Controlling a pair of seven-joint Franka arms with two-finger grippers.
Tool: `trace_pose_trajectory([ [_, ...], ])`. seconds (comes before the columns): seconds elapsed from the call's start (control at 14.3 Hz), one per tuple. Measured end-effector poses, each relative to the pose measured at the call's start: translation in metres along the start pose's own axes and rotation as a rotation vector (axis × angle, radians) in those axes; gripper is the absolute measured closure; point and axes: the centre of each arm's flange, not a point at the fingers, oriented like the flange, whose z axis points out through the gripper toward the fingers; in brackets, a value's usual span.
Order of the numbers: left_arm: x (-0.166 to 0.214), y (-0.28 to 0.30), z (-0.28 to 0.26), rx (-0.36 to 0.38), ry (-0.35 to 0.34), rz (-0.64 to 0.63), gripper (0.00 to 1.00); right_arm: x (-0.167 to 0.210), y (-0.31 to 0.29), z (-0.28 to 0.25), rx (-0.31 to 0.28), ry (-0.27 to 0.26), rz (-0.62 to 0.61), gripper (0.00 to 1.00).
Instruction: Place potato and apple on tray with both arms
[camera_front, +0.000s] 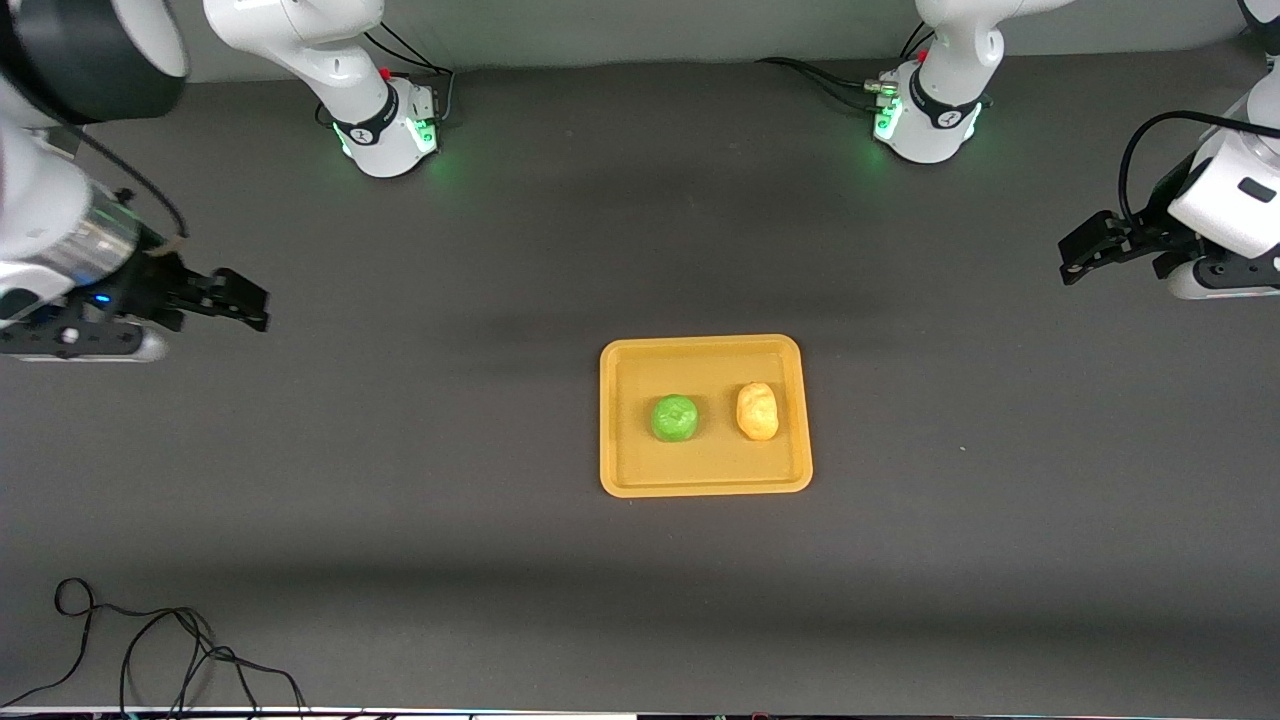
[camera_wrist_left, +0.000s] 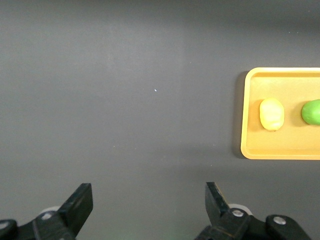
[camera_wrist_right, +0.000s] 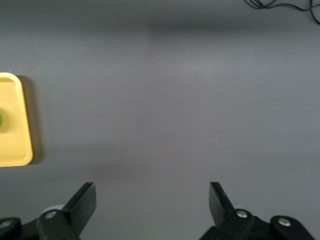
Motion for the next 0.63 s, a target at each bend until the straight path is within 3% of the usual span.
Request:
trace_pose_trajectory([
  [0.63,0.001,0.001,-0.001,-0.001,0.008,0.001,0.00,0.002,0.077,0.006,0.001,-0.011,0.017,0.00],
])
